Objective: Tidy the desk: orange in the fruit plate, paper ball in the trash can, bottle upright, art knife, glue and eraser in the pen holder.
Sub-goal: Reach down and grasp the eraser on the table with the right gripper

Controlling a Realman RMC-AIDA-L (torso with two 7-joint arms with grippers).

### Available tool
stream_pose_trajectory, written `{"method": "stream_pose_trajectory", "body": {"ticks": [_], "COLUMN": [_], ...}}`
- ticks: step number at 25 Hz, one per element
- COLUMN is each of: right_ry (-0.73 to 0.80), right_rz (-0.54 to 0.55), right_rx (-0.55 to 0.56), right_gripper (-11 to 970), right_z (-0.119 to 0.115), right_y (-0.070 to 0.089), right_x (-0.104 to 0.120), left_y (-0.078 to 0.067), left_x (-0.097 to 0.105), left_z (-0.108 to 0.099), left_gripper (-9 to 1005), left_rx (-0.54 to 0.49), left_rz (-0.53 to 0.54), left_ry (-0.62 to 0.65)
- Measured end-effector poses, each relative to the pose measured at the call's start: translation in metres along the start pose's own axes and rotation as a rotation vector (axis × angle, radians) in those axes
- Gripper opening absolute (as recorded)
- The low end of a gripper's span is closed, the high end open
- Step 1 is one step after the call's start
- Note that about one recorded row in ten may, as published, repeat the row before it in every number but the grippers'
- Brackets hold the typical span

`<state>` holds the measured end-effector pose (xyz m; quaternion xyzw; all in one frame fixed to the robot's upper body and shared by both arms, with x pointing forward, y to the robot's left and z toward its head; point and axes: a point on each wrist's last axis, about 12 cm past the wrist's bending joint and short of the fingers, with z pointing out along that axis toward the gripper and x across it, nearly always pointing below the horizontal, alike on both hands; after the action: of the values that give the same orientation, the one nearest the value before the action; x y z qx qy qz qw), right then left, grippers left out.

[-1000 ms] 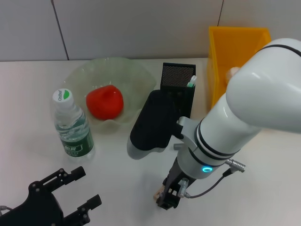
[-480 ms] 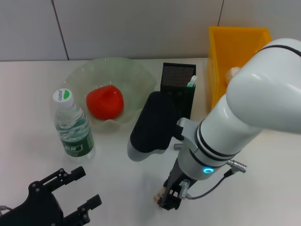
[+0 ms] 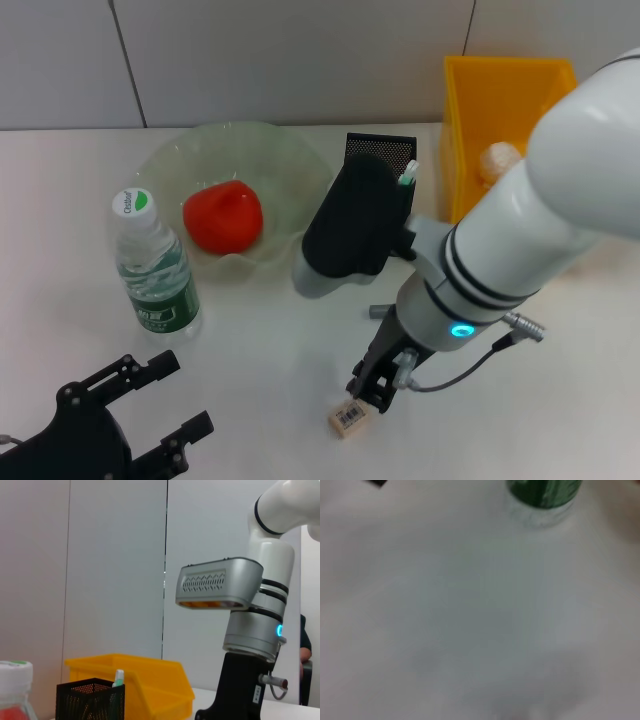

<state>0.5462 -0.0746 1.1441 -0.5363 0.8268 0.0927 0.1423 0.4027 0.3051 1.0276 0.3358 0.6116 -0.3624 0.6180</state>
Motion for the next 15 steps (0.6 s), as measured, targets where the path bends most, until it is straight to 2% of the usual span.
{"method": "stream_pose_trajectory", "body": {"ticks": [2,3,4,7,8,9,11,15], "right_ry": [-0.007,0.002,0.002,0.024,0.026,0.026,0.028,0.032], "right_rz": [-0.033,-0.090,-0.090,-0.220,-0.302,-0.302,-0.413,-0.495], "right_rx": [-0.005,-0.012,-0.012,-0.005,0.007,0.007,0.011,-0.011], "right_gripper": [240,214,187,109,158,206,303,344], "right_z": [-0.005,-0.009,-0.009,-0.015,-0.018,-0.018,-0.021,-0.022], "right_y": [0.000,0.001,0.001,0.003,0.001,0.001,-0.001,0.001], "right_x": [0.001,0.002,0.002,0.004,0.007,0.007,0.011,0.012], "left_y": [0.000,0.000,0.000,0.001,0.000,0.000,0.000,-0.001], "left_x": [0.000,0.000,0.000,-0.001,-0.001,-0.001,-0.001,-0.001], "left_z": [0.000,0.000,0.000,0.001,0.001,0.001,0.001,0.001], "left_gripper": [668,668,668,668,668,668,668,668], "left_rx": [0.001,0.002,0.002,0.005,0.006,0.007,0.008,0.010], "left_rz": [0.001,0.001,0.001,0.002,0.002,0.002,0.002,0.000], "left_ry": [-0.002,-0.002,-0.002,-0.004,-0.005,-0.006,-0.006,-0.007]}}
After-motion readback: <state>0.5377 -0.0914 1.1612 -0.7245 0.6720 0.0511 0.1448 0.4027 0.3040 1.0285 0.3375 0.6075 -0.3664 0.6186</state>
